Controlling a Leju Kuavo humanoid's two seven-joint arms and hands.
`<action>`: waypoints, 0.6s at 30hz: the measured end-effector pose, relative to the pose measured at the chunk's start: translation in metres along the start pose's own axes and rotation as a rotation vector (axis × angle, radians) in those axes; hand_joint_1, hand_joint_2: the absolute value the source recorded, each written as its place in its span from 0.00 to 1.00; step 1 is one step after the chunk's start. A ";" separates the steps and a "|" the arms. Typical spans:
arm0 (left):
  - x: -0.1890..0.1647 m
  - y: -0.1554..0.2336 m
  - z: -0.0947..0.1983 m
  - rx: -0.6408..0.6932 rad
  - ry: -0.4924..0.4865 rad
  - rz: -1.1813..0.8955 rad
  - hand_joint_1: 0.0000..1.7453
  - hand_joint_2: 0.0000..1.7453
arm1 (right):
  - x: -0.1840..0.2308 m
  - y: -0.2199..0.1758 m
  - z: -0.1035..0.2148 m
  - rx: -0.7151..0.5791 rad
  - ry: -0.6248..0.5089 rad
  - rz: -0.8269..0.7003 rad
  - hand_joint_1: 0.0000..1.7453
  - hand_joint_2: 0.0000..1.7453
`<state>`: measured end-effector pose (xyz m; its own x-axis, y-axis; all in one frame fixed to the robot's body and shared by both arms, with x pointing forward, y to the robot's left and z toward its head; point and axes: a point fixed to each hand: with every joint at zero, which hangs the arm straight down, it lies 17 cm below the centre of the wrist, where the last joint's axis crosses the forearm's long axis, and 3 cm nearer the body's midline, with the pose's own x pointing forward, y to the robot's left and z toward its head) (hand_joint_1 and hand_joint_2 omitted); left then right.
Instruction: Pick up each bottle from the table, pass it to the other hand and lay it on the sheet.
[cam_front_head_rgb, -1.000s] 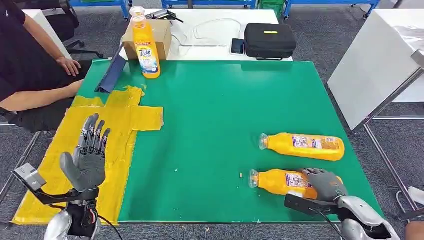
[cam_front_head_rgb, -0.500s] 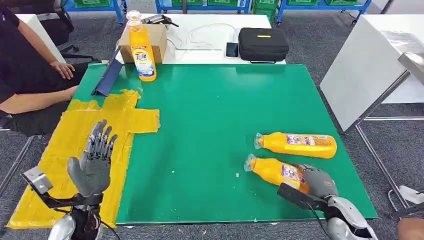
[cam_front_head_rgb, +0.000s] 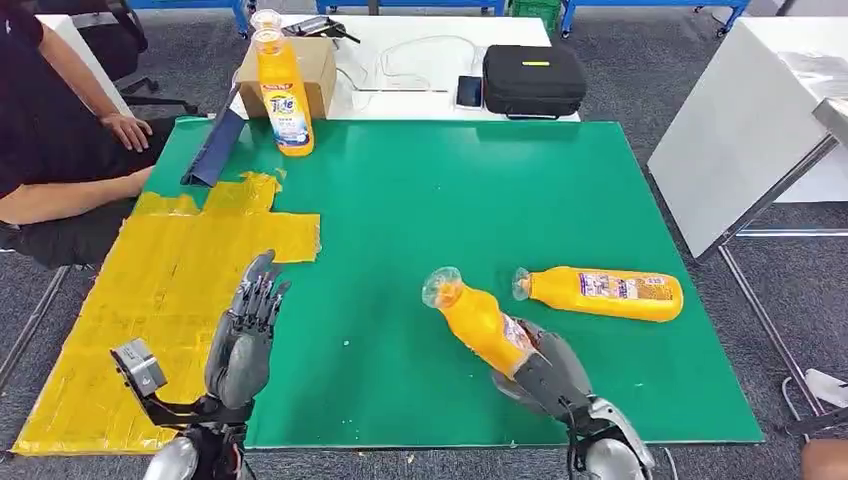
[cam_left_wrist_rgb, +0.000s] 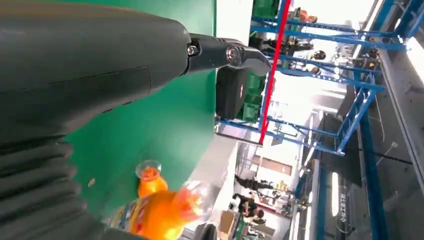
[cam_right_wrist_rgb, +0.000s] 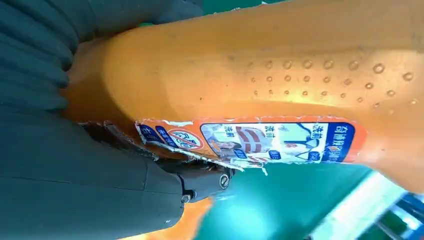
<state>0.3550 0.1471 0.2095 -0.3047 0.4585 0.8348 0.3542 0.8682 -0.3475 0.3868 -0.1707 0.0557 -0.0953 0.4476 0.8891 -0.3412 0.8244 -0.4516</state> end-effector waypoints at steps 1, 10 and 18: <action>0.000 -0.003 -0.001 -0.001 -0.002 0.003 0.00 1.00 | 0.006 0.002 -0.004 -0.003 -0.012 -0.007 1.00 1.00; 0.006 -0.023 -0.008 -0.011 -0.029 0.040 0.00 1.00 | 0.060 0.026 -0.027 -0.028 -0.106 -0.078 1.00 1.00; 0.008 -0.036 -0.010 -0.035 -0.015 0.163 0.00 1.00 | 0.117 0.043 -0.049 -0.040 -0.210 -0.158 1.00 1.00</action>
<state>0.3482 0.1175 0.2333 -0.2538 0.5958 0.7620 0.4303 0.7751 -0.4627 0.4066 -0.0653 0.1368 -0.2372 0.2342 0.9428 -0.3303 0.8933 -0.3050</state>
